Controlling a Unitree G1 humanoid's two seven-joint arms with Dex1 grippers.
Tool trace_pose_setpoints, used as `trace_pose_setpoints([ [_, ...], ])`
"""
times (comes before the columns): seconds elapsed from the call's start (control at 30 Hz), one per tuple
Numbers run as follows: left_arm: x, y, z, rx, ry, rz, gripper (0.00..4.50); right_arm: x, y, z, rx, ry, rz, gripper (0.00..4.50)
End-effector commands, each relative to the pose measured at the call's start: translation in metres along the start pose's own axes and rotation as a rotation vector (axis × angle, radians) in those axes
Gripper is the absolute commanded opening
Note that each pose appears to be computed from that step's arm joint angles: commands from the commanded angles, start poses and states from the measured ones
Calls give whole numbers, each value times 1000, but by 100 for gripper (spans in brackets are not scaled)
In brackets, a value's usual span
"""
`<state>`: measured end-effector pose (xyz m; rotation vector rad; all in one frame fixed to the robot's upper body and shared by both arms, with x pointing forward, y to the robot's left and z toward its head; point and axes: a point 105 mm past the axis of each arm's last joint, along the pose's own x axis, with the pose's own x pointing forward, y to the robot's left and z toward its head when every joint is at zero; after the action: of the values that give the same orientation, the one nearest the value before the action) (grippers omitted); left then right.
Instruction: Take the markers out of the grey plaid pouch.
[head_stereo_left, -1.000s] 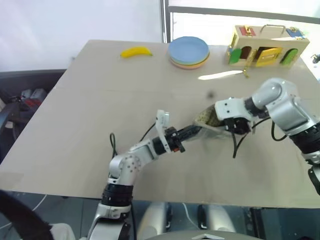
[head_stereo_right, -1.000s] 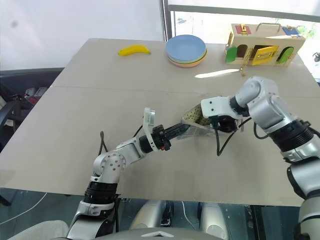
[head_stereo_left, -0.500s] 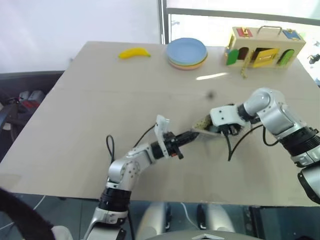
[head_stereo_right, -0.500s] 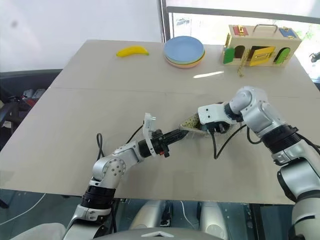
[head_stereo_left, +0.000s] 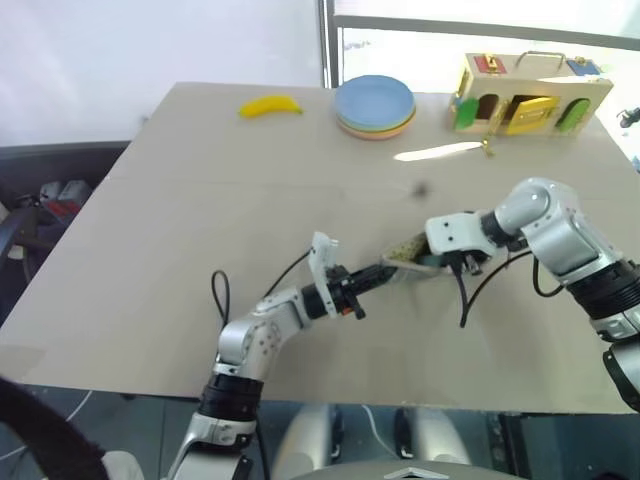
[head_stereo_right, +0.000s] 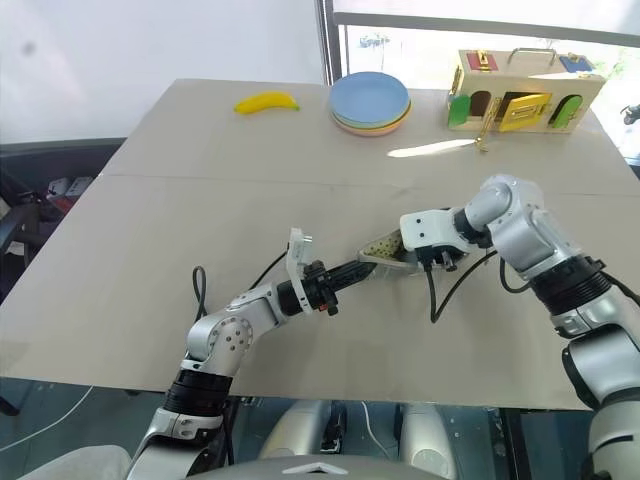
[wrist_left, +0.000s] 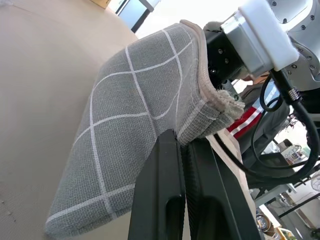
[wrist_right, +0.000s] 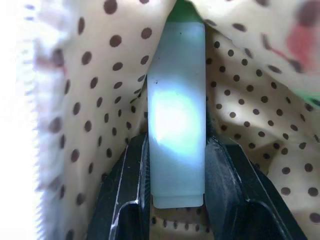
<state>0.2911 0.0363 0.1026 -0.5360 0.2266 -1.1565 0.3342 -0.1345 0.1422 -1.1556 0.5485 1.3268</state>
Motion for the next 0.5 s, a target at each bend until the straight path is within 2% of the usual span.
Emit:
trace_pose_setpoints([
  [0.03,-1,5,1,13,6,17,0,-31,-10,15,-23,-47,-71,93],
  [0.13,-1,5,0,14,9,16,0,-46,-12,17,-42,-26,-102,93],
  [0.33,0,5,-2,11,7,14,0,-70,-16,7,-106,134,-182,93],
  [0.5,1,5,-1,10,1,15,0,-84,-13,3,-94,158,-195,93],
])
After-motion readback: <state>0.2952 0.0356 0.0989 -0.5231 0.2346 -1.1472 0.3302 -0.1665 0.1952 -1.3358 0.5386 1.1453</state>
